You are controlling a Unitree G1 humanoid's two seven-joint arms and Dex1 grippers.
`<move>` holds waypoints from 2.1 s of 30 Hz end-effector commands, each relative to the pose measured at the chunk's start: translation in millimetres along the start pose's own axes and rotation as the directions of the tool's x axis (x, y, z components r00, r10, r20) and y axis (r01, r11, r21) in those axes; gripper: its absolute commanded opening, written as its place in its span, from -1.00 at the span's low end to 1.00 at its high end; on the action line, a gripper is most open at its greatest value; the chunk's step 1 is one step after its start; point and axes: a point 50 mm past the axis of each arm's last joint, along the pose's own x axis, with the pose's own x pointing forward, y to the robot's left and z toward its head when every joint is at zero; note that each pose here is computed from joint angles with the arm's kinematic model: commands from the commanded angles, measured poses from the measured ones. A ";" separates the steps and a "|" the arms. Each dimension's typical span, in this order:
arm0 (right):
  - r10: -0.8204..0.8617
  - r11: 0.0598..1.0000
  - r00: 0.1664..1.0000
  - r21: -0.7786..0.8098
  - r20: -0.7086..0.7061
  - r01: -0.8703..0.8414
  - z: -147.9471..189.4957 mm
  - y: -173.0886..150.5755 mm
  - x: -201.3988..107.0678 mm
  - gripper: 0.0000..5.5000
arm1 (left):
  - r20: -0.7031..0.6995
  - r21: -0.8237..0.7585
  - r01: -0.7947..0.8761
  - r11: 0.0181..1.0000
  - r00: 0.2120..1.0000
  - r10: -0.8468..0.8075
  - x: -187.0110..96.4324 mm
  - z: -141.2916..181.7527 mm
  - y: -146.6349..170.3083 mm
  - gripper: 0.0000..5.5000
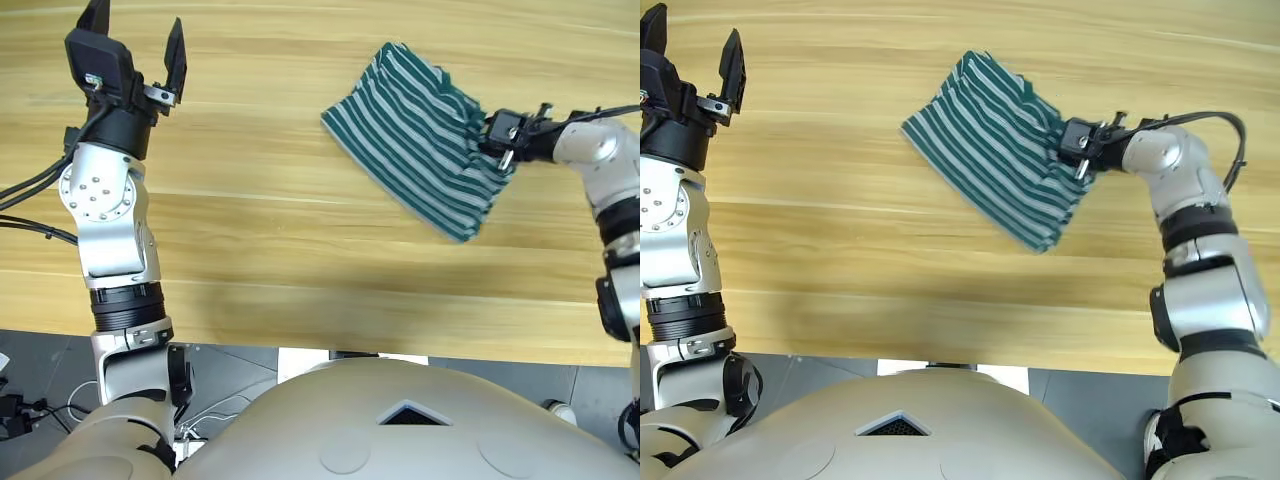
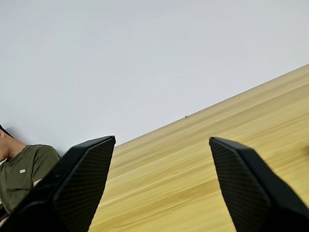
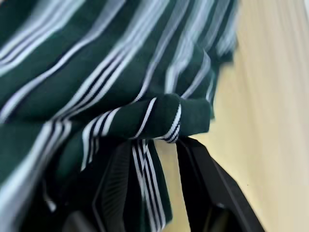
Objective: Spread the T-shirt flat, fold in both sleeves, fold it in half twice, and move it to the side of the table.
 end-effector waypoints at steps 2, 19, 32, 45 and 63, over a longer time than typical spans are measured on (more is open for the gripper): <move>0.532 0.837 0.711 -0.162 0.459 -0.522 92.5 95.8 -41.9 -0.38 | 0.002 0.009 0.047 0.999 0.999 -0.047 -5.2 5.9 -13.8 0.31; 0.165 0.973 0.740 0.016 0.652 -0.231 114.3 70.3 -60.2 -0.38 | -0.032 0.201 0.268 0.942 0.963 -0.267 -47.6 8.3 -23.0 0.31; 0.299 0.777 0.895 -0.629 0.330 -0.028 15.1 109.0 -72.0 -0.38 | -0.258 0.849 0.509 0.140 0.631 -0.732 -118.8 -13.9 -46.6 0.31; 0.383 0.722 0.816 -0.691 0.432 0.027 21.5 121.4 -41.3 -0.38 | -0.263 0.860 0.508 0.044 0.517 -0.815 -121.7 -61.2 -64.0 0.31; 0.378 0.730 0.755 -0.674 0.536 0.113 44.7 129.6 -9.0 -0.38 | -0.250 0.841 0.540 -0.001 0.387 -0.887 -126.2 -66.8 -84.6 -0.01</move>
